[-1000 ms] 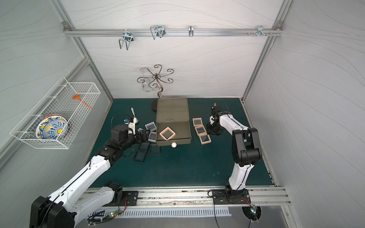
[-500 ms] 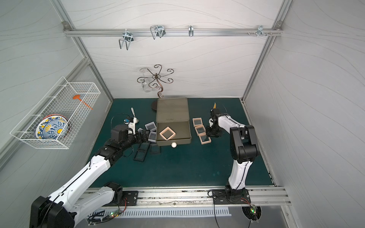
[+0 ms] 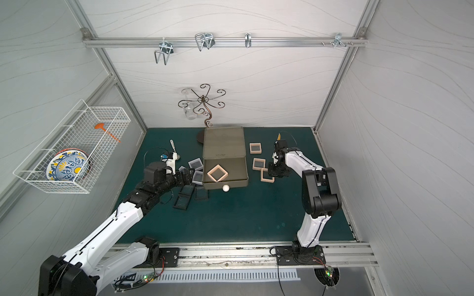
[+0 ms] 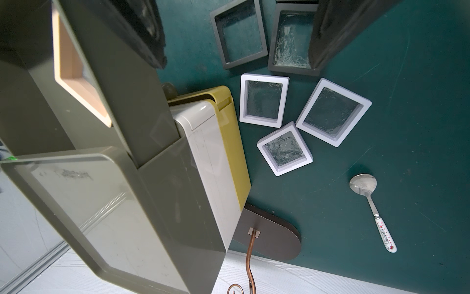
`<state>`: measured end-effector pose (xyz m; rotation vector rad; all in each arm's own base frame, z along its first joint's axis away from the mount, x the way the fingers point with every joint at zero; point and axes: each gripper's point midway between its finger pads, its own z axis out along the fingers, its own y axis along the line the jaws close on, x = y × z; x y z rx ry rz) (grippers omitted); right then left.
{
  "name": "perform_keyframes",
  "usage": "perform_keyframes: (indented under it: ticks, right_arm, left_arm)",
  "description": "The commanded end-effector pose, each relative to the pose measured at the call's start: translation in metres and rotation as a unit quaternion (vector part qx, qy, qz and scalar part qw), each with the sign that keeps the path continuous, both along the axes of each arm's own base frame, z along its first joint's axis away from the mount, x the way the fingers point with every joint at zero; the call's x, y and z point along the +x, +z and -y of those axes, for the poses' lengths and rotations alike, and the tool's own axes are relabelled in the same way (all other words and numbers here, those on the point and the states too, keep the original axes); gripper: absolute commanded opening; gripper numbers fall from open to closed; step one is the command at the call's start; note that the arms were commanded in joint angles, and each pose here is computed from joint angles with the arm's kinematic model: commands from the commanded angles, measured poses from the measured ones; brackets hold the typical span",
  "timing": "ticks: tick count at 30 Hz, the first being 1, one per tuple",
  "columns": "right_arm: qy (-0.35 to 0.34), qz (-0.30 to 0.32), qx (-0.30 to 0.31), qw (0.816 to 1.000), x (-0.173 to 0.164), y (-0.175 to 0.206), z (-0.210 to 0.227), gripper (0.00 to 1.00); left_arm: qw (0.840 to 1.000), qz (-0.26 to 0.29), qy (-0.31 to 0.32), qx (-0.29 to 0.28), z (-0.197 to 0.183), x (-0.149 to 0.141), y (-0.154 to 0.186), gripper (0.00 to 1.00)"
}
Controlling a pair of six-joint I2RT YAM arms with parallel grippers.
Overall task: Place the brooch boxes into the drawer by color
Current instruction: Pick up the brooch box from the center of the board, then place the brooch box in the drawer.
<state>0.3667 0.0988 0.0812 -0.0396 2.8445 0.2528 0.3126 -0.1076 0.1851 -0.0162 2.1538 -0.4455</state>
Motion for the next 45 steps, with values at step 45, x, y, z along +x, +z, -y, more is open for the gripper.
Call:
perform_keyframes:
  ticks: [45]
  right_arm:
    - [0.260,0.162,-0.032,0.952,-0.068,0.121,-0.179,0.27]
  left_arm:
    - [0.999,0.039,0.024,-0.007,-0.007,0.009,0.032,0.92]
